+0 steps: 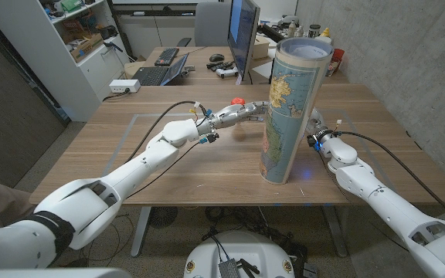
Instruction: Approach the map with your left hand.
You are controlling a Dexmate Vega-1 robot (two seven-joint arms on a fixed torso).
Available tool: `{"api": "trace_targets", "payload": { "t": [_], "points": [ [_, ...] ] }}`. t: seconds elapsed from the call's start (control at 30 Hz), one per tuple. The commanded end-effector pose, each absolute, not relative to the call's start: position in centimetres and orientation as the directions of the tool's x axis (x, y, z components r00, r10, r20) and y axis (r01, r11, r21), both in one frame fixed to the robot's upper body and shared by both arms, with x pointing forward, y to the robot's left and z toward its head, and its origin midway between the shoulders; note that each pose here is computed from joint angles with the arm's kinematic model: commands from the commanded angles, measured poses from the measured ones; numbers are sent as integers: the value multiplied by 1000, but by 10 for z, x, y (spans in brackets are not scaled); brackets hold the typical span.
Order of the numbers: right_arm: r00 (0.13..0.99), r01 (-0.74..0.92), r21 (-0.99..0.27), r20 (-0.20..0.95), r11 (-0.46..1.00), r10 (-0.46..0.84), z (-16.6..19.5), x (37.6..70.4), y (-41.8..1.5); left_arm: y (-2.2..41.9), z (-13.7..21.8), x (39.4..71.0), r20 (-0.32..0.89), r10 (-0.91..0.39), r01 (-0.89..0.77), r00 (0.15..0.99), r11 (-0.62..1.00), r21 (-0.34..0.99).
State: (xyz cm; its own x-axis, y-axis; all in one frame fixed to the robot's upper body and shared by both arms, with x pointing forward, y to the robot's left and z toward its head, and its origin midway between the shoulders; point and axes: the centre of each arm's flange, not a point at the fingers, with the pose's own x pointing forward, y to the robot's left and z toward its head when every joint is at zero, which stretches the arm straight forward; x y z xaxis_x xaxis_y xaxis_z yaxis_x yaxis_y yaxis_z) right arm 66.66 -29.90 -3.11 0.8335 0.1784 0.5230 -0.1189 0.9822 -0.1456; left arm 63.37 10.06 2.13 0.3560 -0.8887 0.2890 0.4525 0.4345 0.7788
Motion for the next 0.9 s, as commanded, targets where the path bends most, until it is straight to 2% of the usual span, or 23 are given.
{"api": "trace_targets", "payload": {
  "t": [0.03,0.9],
  "points": [
    [840,-102,-154,516,983,168,-35,667,-300,96,17,634,289,-898,459,331,421,782],
    [829,-97,-136,538,986,156,-36,668,-300,88,12,629,270,-916,461,296,385,800]
  ]
}}
